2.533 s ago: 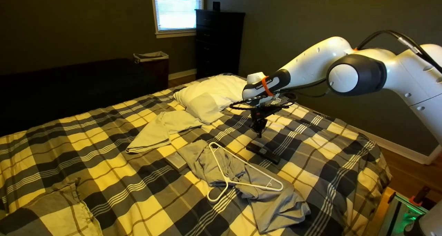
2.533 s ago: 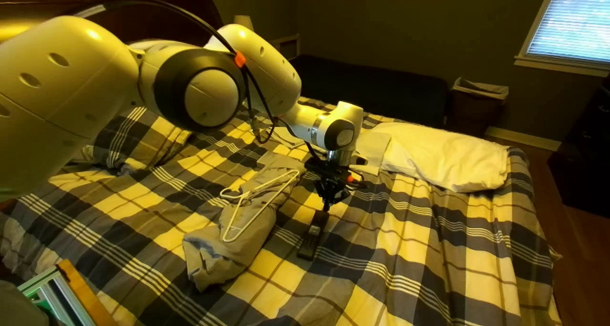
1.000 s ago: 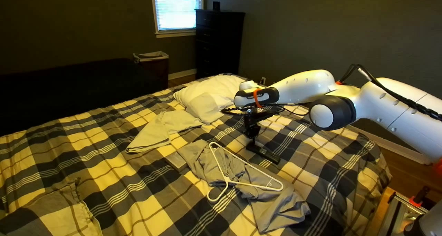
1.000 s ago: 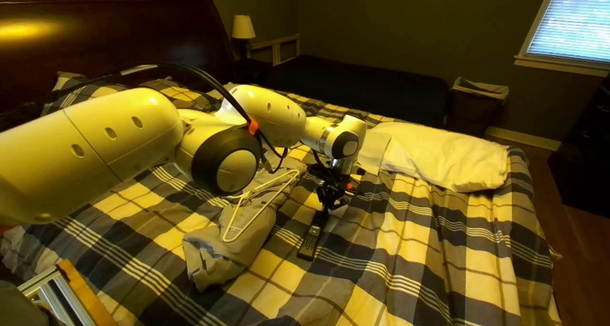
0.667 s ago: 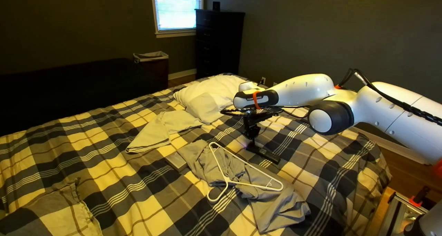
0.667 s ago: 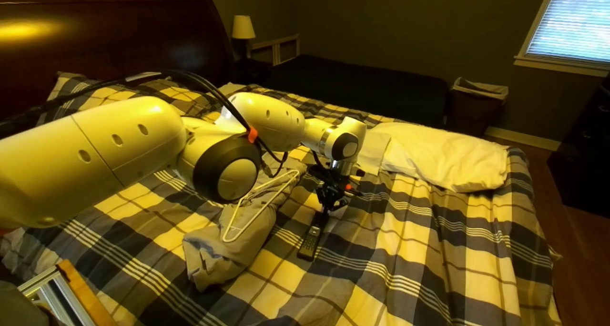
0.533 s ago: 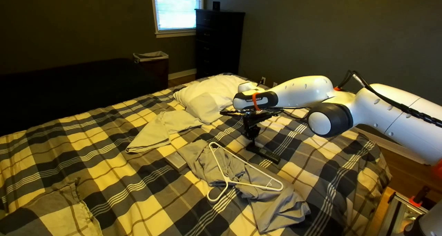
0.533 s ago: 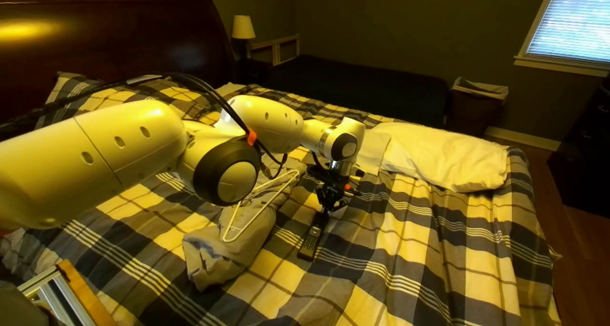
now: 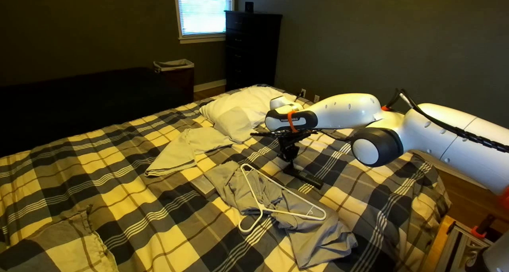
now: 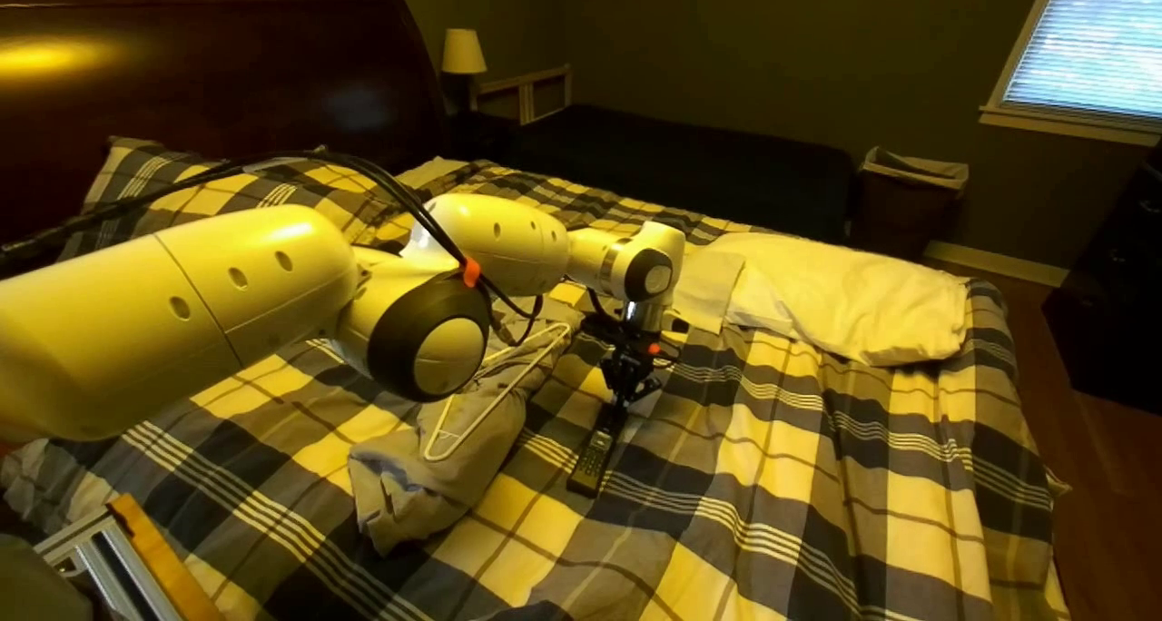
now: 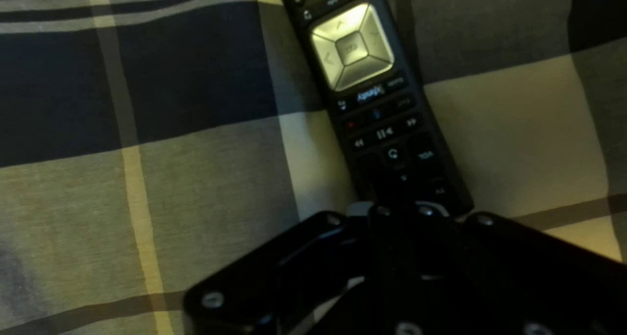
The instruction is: Press a button on the remote
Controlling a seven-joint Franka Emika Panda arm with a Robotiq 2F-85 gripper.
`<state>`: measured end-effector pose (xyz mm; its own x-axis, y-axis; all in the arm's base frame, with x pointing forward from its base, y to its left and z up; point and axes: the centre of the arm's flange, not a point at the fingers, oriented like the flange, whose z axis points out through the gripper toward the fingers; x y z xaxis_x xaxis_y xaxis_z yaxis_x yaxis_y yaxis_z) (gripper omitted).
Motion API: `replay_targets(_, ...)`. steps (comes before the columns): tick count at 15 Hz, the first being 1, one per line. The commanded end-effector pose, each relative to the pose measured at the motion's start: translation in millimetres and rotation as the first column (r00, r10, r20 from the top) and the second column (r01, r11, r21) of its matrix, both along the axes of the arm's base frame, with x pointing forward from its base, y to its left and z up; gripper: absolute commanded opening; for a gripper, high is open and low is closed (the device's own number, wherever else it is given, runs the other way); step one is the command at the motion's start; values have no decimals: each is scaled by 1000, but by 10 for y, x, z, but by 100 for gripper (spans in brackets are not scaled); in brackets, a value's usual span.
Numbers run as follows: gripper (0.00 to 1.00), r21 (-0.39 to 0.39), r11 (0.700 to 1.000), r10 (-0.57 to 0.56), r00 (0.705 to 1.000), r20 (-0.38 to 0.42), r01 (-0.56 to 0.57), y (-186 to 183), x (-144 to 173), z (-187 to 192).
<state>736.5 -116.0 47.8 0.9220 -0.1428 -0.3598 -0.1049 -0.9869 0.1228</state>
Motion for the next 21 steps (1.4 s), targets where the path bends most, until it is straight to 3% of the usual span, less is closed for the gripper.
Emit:
replay_targets(1, 0, 38, 999, -29, 999, -19, 30, -120, 205, 74)
replay_targets(5, 0, 117, 993, -17, 1000, 21, 15, -132, -103, 850)
replay_targets(9, 0, 156, 978, 121, 987, 110, -137, 104, -197, 1364)
replay_targets(10, 26, 148, 972, 164, 978, 127, -182, 196, -203, 1442)
replay_targets(12, 34, 111, 958, 247, 956, 157, -266, 442, -239, 1529)
replay_targets(16, 64, 23, 926, 368, 914, 169, -377, 898, -249, 1568)
replay_targets(21, 99, -39, 921, 389, 904, 179, -389, 1225, -217, 1667)
